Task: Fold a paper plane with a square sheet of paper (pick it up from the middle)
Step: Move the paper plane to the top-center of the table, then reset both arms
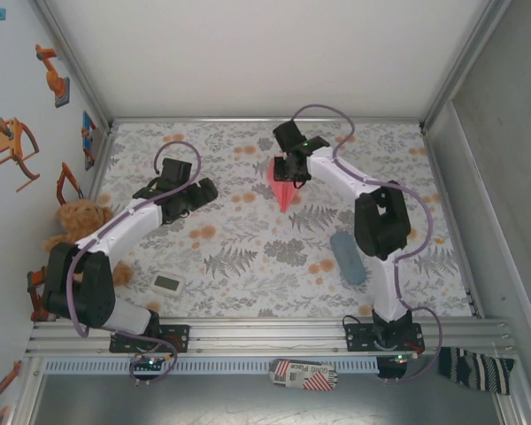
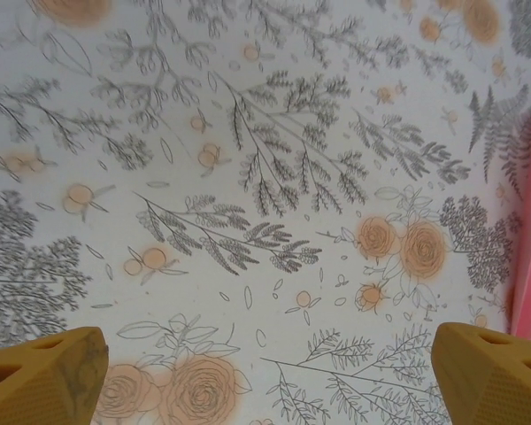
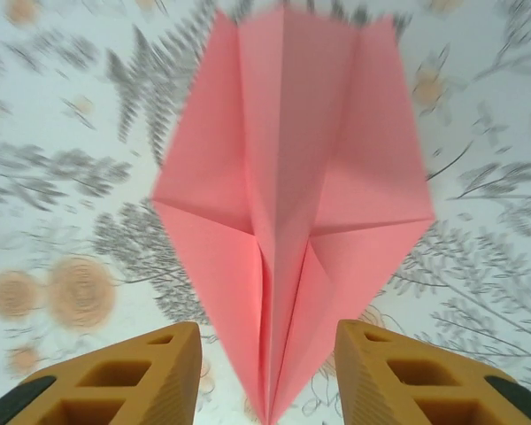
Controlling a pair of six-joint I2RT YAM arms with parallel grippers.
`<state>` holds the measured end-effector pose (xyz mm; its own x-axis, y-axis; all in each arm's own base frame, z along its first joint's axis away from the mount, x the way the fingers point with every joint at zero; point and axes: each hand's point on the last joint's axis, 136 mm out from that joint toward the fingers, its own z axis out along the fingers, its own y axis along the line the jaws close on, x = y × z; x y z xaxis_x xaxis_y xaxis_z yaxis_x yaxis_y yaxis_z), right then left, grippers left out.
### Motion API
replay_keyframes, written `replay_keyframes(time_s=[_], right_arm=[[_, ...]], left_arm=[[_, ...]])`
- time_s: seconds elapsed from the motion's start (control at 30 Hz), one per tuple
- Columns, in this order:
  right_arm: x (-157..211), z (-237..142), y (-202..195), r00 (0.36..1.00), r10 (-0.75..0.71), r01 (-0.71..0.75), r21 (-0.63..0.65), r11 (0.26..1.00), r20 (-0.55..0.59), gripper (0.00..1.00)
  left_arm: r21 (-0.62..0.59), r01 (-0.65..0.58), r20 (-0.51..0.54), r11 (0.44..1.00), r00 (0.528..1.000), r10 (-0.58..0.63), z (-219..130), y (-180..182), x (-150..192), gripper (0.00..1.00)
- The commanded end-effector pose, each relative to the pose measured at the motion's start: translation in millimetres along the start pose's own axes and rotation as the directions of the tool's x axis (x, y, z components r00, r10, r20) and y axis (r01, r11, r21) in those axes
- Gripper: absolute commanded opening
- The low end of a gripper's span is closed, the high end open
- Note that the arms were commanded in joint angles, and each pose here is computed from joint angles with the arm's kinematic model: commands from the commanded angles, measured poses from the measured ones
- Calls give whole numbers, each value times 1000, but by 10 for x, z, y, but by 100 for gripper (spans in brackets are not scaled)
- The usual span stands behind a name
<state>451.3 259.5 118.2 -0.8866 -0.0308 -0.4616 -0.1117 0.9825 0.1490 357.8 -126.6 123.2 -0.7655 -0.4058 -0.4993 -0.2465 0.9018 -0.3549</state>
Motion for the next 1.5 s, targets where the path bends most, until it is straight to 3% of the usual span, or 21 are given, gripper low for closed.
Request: replay_keyframes(time_s=[0.0, 0.13, 0.3, 0.37, 0.53, 0.7, 0.83, 1.1, 1.3, 1.47], right_arm=[[-276, -627, -237, 991, 6, -11, 39, 999, 137, 46], [-373, -1146, -715, 952, 17, -56, 121, 991, 305, 54], [-238, -1585, -1501, 880, -3, -153, 289, 945, 476, 84], [-148, -1716, -1783, 854, -16, -203, 361, 910, 520, 89], [205, -1658, -2401, 820, -27, -308, 479, 822, 572, 99], [616, -1376, -2887, 806, 104, -413, 427, 804, 583, 99], [822, -1236, -3083, 770, 75, -433, 433, 791, 634, 100], [827, -997, -3038, 730, -15, -361, 403, 841, 684, 100], [761, -828, -2987, 723, -41, -295, 361, 885, 689, 99], [789, -705, -2891, 713, -62, -227, 313, 922, 699, 99]], left_arm=[[-41, -43, 139, 998, 989, 48, -334, 50, -319, 97], [-120, -68, 281, 991, 955, 99, -547, 233, -502, 96], [-255, -50, 436, 966, 885, 161, -686, 598, -645, 96], [-300, -59, 476, 952, 856, 203, -699, 708, -666, 96], [-422, -88, 543, 902, 773, 329, -708, 982, -669, 96], [-437, -114, 545, 892, 756, 363, -636, 1208, -635, 96], [-333, -130, 561, 934, 769, 306, -520, 1311, -610, 96], [-216, -228, 585, 949, 749, 313, -286, 1361, -483, 96], [-149, -316, 612, 937, 715, 339, -172, 1208, -548, 96], [-117, -340, 583, 933, 737, 342, 117, 1234, -589, 96]])
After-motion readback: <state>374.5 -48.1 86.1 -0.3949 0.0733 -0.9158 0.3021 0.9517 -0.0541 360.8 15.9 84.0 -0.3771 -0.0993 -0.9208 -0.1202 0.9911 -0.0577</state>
